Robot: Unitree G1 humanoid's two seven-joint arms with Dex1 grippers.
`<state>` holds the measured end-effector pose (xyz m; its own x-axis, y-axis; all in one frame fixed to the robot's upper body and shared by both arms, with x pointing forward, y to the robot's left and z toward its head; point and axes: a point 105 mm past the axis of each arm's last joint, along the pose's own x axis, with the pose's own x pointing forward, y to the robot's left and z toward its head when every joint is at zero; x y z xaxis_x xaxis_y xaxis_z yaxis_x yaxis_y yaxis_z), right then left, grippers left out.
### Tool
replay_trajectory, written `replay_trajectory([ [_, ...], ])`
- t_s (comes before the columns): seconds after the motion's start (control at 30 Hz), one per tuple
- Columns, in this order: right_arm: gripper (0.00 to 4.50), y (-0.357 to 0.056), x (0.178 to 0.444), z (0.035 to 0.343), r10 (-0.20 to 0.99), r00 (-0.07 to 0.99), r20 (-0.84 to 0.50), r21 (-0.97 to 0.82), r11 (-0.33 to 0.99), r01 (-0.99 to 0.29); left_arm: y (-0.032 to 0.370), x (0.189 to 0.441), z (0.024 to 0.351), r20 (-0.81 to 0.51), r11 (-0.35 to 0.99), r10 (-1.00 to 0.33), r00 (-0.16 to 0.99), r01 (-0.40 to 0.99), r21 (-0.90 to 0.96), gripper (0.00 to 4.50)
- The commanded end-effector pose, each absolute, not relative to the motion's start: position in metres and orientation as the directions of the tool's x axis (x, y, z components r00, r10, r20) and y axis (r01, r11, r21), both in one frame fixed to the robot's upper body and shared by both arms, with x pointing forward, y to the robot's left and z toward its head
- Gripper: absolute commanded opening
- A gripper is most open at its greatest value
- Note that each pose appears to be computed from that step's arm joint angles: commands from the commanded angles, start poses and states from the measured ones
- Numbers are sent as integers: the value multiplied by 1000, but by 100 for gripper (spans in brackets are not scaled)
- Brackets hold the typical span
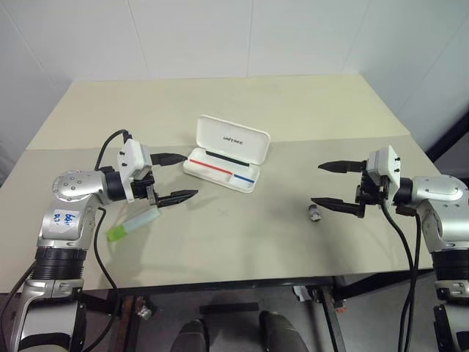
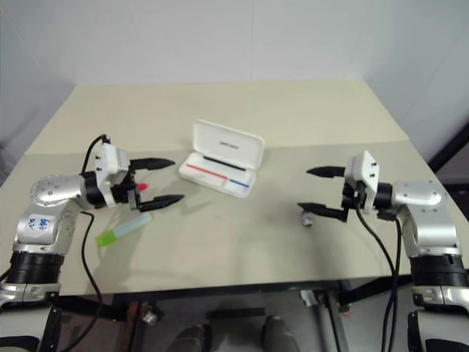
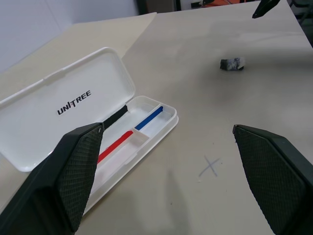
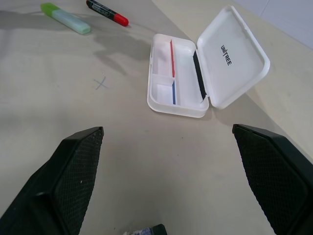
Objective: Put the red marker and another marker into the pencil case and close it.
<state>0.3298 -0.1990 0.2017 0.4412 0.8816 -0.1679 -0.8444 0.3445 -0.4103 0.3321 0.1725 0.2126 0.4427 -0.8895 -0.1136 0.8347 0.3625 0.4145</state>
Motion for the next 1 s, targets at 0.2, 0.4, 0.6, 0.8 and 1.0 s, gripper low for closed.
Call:
replay_trajectory([
  [0.2,449,-196,331,215,869,465,-169,-450,352,-821,183,331,226,-101,370,-883,458,813,450,450],
  [0.4,449,-161,344,223,869,445,-215,-454,314,-834,202,338,230,-113,395,-860,497,790,468,450],
  [0.6,354,-122,359,217,890,395,-228,-432,271,-860,222,335,235,-93,453,-823,560,747,486,450],
  [0.8,249,-91,371,204,891,363,-275,-418,229,-879,235,330,232,-90,500,-788,609,719,483,450],
  [1.0,249,-56,383,199,876,333,-350,-394,185,-900,239,329,227,-91,522,-771,631,707,478,450],
])
